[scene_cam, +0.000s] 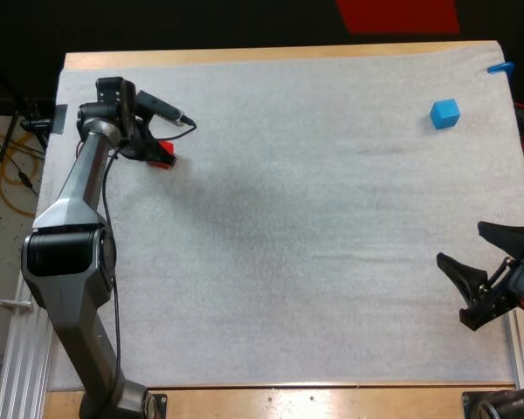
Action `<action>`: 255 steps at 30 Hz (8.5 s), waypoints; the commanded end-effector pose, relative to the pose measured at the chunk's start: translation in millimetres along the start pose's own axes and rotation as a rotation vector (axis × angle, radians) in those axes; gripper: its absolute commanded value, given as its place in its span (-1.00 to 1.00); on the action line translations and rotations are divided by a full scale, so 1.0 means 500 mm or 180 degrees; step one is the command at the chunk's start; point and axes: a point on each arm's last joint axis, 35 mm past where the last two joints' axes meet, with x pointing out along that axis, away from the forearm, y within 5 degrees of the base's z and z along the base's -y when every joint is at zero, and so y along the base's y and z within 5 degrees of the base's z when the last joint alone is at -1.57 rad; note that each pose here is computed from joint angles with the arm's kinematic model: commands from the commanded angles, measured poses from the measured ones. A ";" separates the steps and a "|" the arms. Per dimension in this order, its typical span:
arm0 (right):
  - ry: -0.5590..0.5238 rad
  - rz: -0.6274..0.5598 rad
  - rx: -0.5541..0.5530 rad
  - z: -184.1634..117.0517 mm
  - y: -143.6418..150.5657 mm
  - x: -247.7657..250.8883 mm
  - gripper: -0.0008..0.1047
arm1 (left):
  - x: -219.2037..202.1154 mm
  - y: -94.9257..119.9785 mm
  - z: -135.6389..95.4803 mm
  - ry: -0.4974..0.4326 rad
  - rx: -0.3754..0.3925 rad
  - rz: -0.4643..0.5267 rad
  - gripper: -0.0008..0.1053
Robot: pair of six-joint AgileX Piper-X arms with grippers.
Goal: Stack red cube on blue cube
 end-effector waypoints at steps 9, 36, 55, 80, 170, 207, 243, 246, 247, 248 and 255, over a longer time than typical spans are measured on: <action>-0.0152 -0.0067 -0.0105 0.014 -0.004 -0.004 0.25 | 0.002 -0.017 0.003 0.0004 -0.0034 -0.0228 -0.98; -0.0195 -0.0111 -0.0125 0.017 -0.006 -0.004 0.25 | -0.021 -0.313 0.023 0.0266 0.0780 -0.0956 -0.98; -0.0195 -0.0111 -0.0125 0.017 -0.006 -0.004 0.25 | -0.079 -0.432 -0.015 0.0704 0.1138 -0.1271 -0.98; -0.0195 -0.0111 -0.0139 0.017 -0.006 -0.004 0.25 | -0.393 -0.259 0.021 -0.0562 0.0740 -0.0750 -0.98; 0.1242 0.0564 -0.0630 0.090 0.120 0.677 0.25 | -0.745 -0.241 -0.560 -0.2042 0.0249 -0.0783 0.07; 0.1827 0.0729 -0.0335 -0.071 0.169 0.879 0.12 | -0.745 -0.241 -0.560 -0.2042 0.0249 -0.0783 0.07; 0.1452 -0.0976 0.0493 0.058 -0.247 0.536 -0.48 | -0.746 -0.241 -0.560 -0.2051 0.0249 -0.0782 0.07; 0.1530 -0.1129 0.0611 0.032 -0.303 0.537 -0.48 | -0.742 -0.241 -0.554 -0.2020 0.0248 -0.0785 0.07; 0.1561 -0.1181 0.0643 0.023 -0.326 0.540 -0.48 | -0.740 -0.241 -0.550 -0.1995 0.0249 -0.0793 0.07; 0.1563 -0.1202 0.0648 0.022 -0.334 0.541 -0.48 | -0.738 -0.241 -0.548 -0.1982 0.0250 -0.0802 0.07; 0.1743 -0.1388 0.0858 -0.020 -0.445 0.578 -0.48 | -0.729 -0.242 -0.534 -0.1883 0.0251 -0.0826 0.07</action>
